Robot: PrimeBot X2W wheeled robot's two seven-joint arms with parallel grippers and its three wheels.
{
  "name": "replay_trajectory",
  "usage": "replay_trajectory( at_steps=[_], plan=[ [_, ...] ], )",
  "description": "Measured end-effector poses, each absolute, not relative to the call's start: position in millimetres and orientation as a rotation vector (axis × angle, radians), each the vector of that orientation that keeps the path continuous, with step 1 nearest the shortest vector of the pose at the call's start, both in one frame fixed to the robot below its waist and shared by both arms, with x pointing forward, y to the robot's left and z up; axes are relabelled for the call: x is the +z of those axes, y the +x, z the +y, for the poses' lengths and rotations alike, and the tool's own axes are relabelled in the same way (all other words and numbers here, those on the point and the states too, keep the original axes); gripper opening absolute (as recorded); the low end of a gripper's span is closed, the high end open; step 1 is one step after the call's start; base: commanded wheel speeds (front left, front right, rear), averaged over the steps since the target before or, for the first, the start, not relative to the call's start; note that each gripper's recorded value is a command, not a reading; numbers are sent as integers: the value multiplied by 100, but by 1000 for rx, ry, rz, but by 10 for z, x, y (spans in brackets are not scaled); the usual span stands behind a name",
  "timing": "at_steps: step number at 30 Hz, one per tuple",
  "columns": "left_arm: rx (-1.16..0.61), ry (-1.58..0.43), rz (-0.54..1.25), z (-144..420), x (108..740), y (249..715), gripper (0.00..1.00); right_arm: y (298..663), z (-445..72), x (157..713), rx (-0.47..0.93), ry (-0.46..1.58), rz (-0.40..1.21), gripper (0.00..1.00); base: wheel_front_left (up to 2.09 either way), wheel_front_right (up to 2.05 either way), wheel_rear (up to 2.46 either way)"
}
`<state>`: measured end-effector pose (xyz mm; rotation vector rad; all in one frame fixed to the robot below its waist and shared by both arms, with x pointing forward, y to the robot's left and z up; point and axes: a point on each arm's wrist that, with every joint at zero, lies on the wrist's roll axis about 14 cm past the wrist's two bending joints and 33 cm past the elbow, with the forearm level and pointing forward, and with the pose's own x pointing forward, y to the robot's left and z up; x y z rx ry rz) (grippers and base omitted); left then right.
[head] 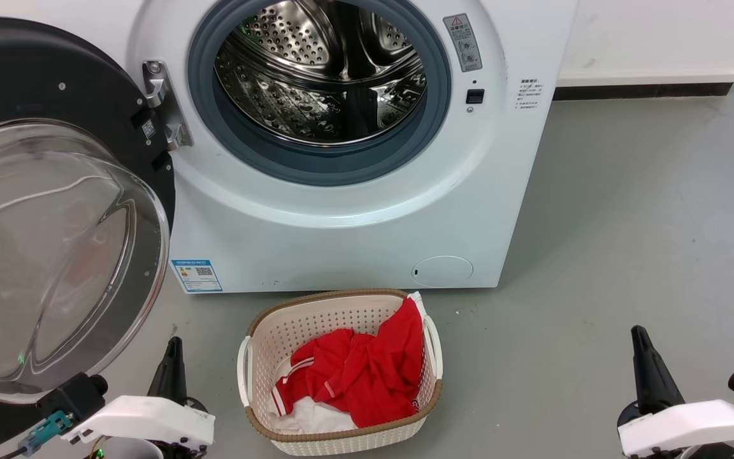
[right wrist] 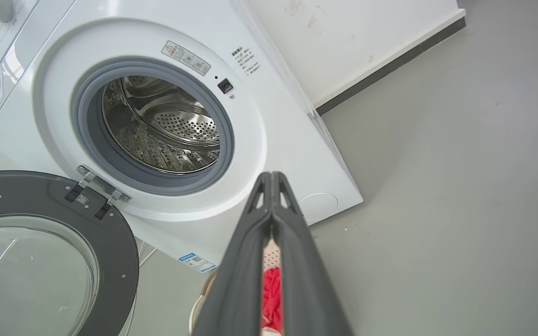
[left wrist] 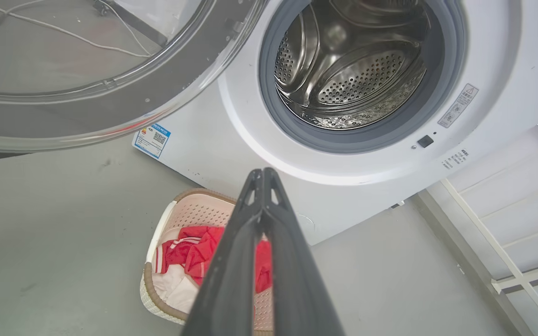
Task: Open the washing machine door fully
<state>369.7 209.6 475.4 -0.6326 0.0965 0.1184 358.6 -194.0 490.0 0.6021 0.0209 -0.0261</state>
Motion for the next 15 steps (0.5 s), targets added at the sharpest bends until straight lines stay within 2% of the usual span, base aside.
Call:
replay_trajectory(
  at_steps=[15],
  plan=[
    [121, -858, 106, 2075, 4755, 3727, 0, 3643, -1976, 4893, -46, 828, 32, 0, 0, 0, 0]
  ],
)
